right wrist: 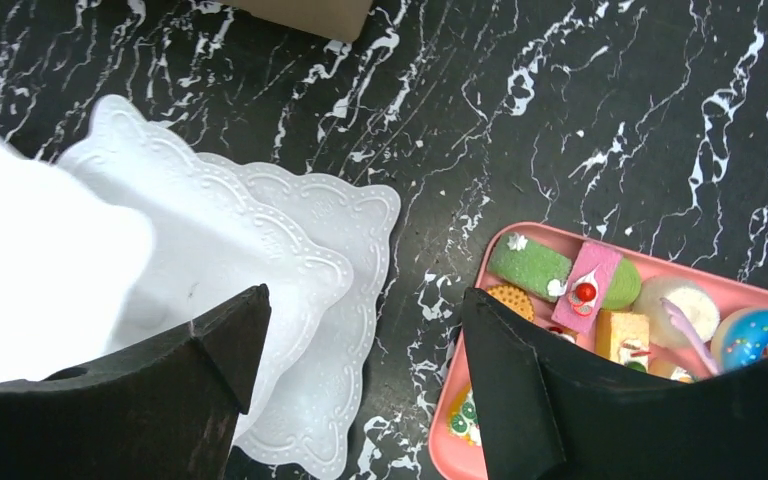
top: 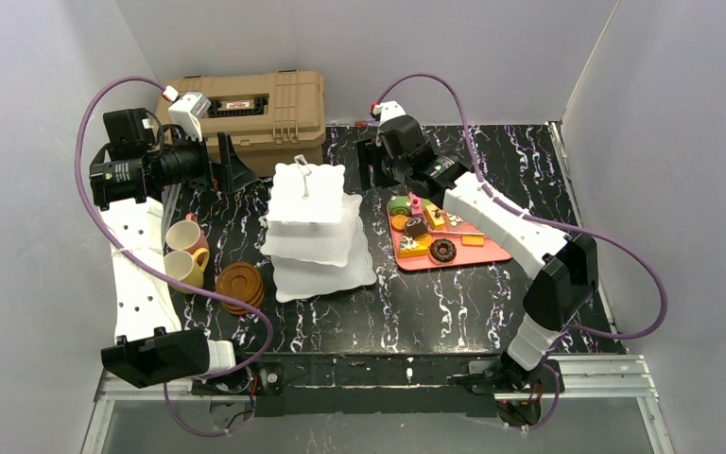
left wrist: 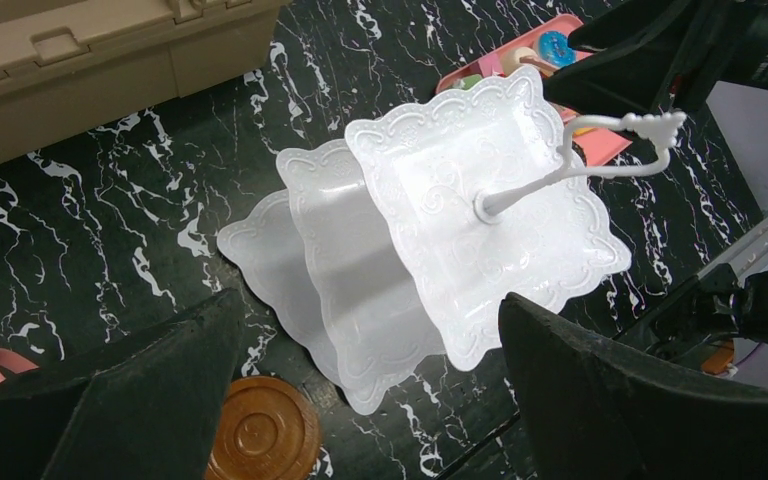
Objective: Serve the afternoon tea
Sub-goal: Move the tray at the center of the board, then move the desert table to the center of the board.
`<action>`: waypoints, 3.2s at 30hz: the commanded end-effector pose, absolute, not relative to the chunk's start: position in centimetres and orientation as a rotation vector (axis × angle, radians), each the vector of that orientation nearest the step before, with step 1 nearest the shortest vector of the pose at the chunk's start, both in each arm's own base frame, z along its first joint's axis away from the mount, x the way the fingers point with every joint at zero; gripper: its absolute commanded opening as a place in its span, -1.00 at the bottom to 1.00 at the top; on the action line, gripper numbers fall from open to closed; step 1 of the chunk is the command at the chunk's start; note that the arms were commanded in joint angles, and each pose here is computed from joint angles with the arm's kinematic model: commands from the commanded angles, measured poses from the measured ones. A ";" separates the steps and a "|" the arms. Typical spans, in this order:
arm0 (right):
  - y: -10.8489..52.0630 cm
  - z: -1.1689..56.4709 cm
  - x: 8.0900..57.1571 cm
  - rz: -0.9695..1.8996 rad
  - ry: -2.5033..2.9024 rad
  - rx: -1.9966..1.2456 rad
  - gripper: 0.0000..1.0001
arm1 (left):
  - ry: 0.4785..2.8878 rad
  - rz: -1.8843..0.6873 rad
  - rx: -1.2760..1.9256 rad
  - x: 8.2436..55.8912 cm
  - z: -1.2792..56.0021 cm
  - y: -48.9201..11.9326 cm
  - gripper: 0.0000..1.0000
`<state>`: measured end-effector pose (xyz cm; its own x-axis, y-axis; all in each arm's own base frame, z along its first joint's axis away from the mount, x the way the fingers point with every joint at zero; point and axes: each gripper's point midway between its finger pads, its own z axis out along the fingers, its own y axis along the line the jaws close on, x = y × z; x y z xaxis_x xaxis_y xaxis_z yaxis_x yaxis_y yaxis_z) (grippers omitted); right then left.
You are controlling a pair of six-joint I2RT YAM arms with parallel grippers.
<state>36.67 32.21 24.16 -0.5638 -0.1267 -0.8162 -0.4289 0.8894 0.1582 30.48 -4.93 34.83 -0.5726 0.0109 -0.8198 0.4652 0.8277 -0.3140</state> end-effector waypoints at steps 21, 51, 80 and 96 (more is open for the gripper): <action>36.5 40.6 27.6 0.940 1.677 -0.735 0.64 | 2.119 -0.711 0.361 30.0 34.6 -5.5 0.89; 45.8 43.2 31.5 0.797 1.366 -0.945 -0.97 | 2.108 -0.689 0.358 29.8 35.2 -5.4 0.89; 46.2 42.9 36.3 0.868 1.429 -0.713 -0.97 | 2.101 -0.667 0.378 29.3 35.1 -5.4 0.89; 42.8 42.8 35.6 0.800 1.529 -0.690 0.97 | 2.091 -0.673 0.385 29.0 35.3 -5.6 0.93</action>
<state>36.93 45.48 37.09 -0.1704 -0.0427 -0.9845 -0.8087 0.5768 0.1150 30.14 -5.24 34.80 -0.5763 0.0207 -0.8170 0.4842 0.8140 -0.3209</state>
